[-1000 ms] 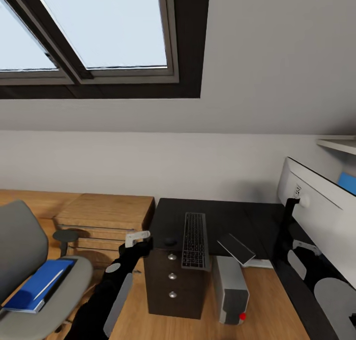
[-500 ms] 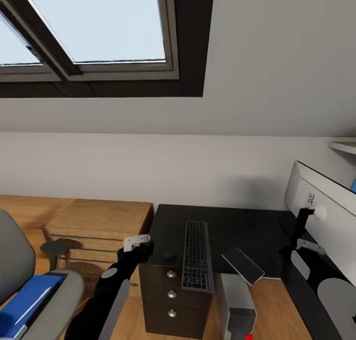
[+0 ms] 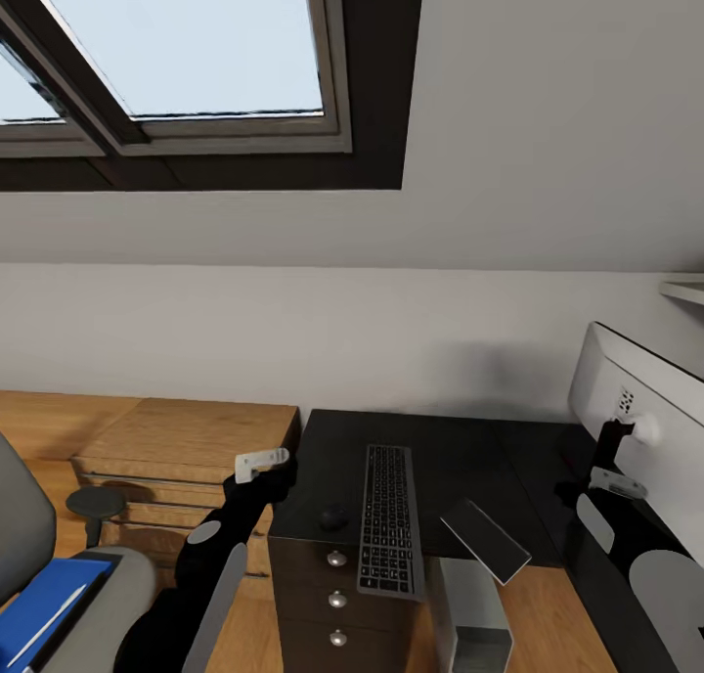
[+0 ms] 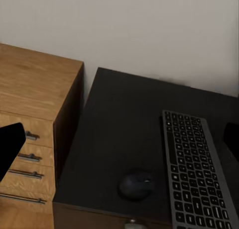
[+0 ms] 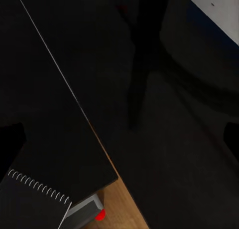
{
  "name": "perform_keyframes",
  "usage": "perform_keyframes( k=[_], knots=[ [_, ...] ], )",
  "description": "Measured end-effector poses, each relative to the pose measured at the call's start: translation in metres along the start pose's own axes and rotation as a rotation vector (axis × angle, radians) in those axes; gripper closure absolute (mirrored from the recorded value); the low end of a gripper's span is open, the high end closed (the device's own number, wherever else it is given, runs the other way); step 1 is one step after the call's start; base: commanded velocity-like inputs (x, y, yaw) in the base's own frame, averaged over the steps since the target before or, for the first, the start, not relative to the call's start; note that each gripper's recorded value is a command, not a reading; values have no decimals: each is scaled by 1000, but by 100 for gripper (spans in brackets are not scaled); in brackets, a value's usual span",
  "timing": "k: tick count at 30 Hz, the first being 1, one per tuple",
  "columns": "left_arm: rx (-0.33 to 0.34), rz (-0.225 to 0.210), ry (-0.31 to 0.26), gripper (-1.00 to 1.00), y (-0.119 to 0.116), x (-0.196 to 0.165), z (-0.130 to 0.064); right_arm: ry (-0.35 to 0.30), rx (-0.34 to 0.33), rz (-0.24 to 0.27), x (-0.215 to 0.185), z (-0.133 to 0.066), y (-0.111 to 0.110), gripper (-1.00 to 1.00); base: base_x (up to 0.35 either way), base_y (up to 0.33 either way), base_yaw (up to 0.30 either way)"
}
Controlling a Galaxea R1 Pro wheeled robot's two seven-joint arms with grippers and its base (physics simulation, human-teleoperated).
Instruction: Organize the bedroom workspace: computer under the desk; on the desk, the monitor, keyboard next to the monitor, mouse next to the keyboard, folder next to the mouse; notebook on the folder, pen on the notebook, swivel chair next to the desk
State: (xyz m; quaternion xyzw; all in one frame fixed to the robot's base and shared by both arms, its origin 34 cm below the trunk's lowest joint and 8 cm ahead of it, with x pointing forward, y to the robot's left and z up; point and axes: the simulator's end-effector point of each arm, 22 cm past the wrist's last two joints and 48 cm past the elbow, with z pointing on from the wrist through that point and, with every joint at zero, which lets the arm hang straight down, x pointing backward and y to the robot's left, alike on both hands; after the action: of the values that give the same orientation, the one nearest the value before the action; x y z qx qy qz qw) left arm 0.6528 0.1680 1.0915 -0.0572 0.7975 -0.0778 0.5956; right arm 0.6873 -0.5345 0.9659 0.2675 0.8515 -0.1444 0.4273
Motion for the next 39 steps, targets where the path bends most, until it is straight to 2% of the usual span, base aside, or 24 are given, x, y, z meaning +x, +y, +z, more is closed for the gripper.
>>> perform_keyframes(
  k=[3, 7, 10, 14, 39],
  knots=[
    [3, -3, -3, -100, -1, 0, 1, 0, 1, 6, 1, 2, 0, -100, 2, 0, 0],
    [3, -5, -3, -100, -1, 2, 3, -15, -2, 58, -8, 3, -1, -100, 0, 0, 0],
    [2, -4, -4, -100, 0, 4, 5, -25, -4, 77, -13, 4, 0, -100, 0, 0, 0],
    [3, -5, -4, -100, 0, 7, 7, -31, -6, 89, -15, 6, 0, -100, 0, 0, 0],
    [-5, -6, 35, -100, 8, 45, 30, -4, 10, 76, 16, 37, 5, -100, 0, 0, 0]
  ],
)
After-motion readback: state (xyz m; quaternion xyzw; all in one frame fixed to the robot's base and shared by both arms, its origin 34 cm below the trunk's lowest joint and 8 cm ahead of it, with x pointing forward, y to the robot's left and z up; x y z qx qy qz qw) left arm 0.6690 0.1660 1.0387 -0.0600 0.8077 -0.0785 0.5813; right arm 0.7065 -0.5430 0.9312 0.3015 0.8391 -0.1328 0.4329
